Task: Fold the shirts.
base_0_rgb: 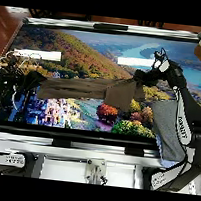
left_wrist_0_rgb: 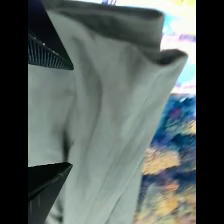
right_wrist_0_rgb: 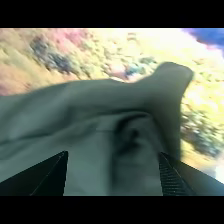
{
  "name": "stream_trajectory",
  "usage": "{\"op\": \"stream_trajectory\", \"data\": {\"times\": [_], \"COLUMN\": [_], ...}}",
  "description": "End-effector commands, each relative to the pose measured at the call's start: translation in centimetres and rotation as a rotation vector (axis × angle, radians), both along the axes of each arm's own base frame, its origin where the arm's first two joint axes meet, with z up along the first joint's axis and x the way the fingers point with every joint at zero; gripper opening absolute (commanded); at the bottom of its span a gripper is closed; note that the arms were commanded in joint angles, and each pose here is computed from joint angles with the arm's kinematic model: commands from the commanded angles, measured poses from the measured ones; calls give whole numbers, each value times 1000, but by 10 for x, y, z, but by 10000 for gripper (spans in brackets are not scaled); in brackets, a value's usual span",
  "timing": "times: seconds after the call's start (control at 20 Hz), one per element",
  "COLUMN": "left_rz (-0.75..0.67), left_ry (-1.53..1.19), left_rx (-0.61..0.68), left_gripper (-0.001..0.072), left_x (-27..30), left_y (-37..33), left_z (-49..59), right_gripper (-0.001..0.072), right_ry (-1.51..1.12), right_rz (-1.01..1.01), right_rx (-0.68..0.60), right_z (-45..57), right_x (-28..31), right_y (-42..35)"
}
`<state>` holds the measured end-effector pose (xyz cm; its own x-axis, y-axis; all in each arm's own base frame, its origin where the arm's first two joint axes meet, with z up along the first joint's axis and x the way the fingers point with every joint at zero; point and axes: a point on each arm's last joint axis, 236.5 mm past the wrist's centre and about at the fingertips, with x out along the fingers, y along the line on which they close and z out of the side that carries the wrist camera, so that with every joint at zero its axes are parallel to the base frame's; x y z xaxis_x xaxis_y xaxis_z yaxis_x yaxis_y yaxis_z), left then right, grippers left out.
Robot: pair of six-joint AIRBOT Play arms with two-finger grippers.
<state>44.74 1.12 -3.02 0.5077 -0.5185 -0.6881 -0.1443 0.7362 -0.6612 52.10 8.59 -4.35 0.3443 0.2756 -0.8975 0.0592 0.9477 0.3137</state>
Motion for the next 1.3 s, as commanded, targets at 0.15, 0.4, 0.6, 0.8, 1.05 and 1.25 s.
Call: {"op": "stream_trajectory", "data": {"times": [0.15, 0.4, 0.6, 0.8, 1.05, 1.25], "left_rz": [-152, -219, -314, -396, -521, -489], "left_ry": [-39, -96, -105, -127, -136, -39], "left_rx": [-38, -6, -6, 4, 16, -7], "left_gripper": [655, 654, 654, 653, 31, 30], "left_x": [-10, -14, -19, -23, -34, -38], "left_y": [-25, -53, -96, -140, -218, -280], "left_z": [49, 74, 77, 77, 60, 14], "right_gripper": [689, 689, 685, 73, 67, 67], "right_ry": [187, 198, 247, 279, 179, 140], "right_rz": [99, 100, 112, 131, 211, 275], "right_rx": [-14, 104, 210, 319, 422, 422], "right_z": [-18, -46, -55, -36, 63, 148], "right_x": [-44, -35, -42, -52, -60, -106], "right_y": [-33, 4, 43, 75, 97, 102]}}
